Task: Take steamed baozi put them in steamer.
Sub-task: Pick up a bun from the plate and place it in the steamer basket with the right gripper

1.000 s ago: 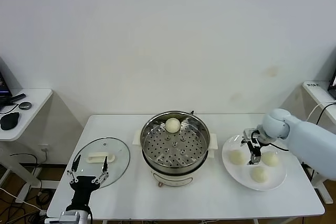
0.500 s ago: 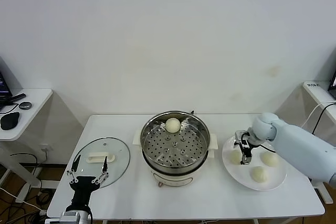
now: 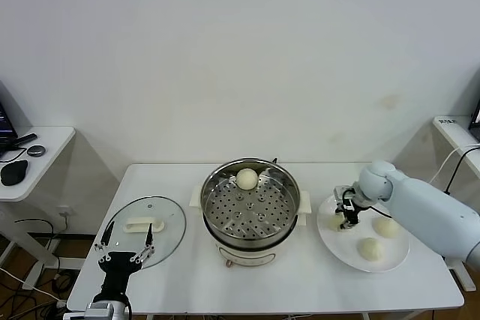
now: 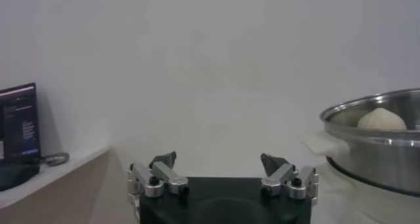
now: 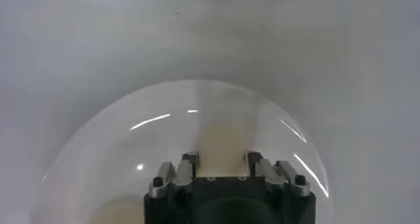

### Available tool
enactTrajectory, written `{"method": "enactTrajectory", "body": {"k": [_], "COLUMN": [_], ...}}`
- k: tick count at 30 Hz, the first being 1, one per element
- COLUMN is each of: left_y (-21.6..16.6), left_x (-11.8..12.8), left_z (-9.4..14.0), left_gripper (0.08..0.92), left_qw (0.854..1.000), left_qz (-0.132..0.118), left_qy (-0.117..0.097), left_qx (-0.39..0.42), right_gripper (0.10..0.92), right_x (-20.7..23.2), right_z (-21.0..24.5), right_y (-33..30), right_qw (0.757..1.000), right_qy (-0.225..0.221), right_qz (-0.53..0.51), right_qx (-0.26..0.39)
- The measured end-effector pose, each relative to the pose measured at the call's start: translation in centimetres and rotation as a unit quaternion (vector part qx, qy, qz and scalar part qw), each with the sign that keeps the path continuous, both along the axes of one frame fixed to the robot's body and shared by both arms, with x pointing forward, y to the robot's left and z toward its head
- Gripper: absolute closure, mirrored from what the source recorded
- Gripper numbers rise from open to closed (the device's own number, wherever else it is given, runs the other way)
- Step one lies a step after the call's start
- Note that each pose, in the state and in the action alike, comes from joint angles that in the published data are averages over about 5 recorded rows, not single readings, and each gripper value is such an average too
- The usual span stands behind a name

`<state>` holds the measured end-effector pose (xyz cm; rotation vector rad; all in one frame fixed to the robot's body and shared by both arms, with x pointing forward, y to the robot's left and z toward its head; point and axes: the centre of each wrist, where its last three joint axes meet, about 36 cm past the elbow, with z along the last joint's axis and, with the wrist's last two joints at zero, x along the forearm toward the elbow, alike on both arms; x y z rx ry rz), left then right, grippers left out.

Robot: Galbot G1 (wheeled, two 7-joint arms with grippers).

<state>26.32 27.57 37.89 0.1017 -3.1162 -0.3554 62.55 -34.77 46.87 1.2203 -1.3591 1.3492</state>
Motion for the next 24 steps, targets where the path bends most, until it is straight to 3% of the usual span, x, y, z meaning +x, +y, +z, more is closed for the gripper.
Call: {"method": "enactTrajectory", "body": {"k": [12,19,24], "left_y": [-0.4,-0.1,0.2], "left_x": [0.6,0.9,0.9], "left_z": [0.1,0.2,0.2], "left_gripper": [0.177,0.177,0.177], "left_qw": [1.000,1.000,1.000], "left_qz": [-0.016,-0.020,-0.017], "left_qy": [-0.003,-0.002,-0.002], "left_qx": [-0.002,-0.002,-0.002], "right_gripper": [0.556,0.551,0.547], "right_x": [-0.2,-1.0,-1.9], "right_z": [10.5,19.3,22.9], "right_y": [-0.2,5.8,12.2], "right_qw": [0.999,0.994,0.991], "right_qy": [-0.044,-0.073,-0.071], "right_qz": [-0.005,0.025,0.043], "right_qx": [0.025,0.072,0.108]}}
